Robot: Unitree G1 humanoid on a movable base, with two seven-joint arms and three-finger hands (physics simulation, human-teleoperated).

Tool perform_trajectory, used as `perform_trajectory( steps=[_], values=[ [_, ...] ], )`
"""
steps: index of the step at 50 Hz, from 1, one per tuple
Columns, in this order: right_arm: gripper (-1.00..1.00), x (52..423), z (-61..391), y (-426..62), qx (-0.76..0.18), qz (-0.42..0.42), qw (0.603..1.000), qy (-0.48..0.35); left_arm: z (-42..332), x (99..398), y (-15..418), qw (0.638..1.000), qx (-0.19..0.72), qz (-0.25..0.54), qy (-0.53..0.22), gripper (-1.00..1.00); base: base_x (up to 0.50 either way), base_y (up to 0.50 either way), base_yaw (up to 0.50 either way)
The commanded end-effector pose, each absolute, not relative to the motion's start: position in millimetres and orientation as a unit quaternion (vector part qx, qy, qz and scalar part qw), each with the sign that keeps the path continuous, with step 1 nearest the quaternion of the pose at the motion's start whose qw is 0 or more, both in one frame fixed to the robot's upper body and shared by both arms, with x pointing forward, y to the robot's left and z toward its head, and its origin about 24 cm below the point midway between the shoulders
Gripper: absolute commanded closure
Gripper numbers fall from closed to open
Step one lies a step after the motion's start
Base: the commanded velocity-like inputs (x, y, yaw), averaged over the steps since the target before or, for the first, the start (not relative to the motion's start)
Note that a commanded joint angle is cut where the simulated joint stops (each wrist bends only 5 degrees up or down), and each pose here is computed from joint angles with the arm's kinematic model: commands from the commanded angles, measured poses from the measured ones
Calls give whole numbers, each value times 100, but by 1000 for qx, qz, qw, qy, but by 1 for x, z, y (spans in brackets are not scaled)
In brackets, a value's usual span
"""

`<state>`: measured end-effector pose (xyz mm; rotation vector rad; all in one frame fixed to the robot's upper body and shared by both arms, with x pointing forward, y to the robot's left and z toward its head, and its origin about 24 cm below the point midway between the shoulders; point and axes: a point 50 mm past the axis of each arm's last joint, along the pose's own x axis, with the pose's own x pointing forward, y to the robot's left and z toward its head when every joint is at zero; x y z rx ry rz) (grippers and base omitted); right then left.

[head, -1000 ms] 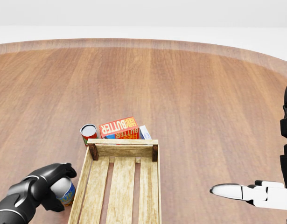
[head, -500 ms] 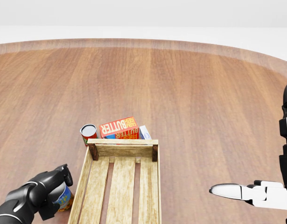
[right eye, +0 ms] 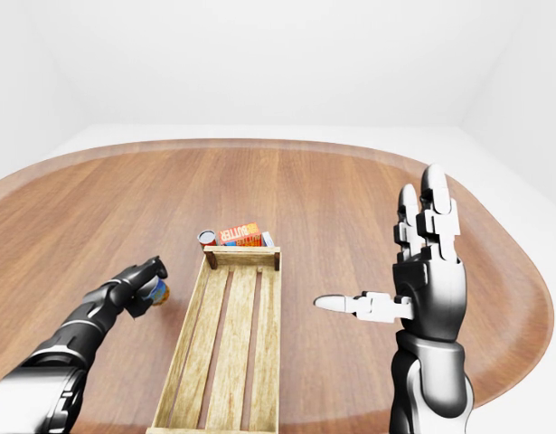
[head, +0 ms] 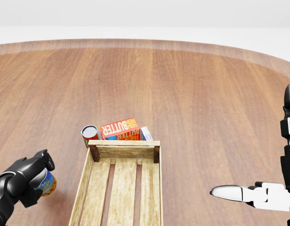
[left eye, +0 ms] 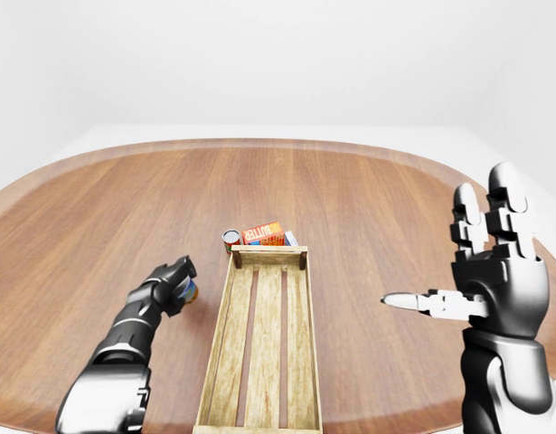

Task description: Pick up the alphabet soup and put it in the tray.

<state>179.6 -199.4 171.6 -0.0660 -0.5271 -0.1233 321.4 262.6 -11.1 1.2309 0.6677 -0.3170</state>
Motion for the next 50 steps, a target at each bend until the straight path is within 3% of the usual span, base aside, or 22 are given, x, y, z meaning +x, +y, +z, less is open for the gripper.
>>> perform_trajectory(
  steps=[1,9,10,15,16,26,37,50],
  values=[
    [-99,178,174,-199,-34,-60,962,-265,35,336,274,793,540,-122,253,100,0,0,0],
    [-99,178,175,-197,-34,-59,961,-268,93,324,258,801,551,-132,190,100,0,0,0],
    [-99,177,175,-198,-34,-60,961,-269,115,322,254,806,554,-127,166,100,0,0,0],
    [-99,177,176,-198,-35,-60,960,-271,145,316,245,811,568,-98,99,100,0,0,0],
    [-99,177,176,-198,-34,-60,960,-270,162,314,238,816,568,-89,59,100,0,0,0],
    [-99,178,175,-199,-31,-64,961,-269,231,297,200,776,623,-34,-90,100,0,0,0],
    [-99,175,180,-201,-36,-68,957,-280,229,304,156,778,609,-79,-131,100,0,0,0],
    [-99,177,177,-199,-34,-65,959,-275,160,302,100,782,591,-188,-66,100,0,0,0]
  ],
)
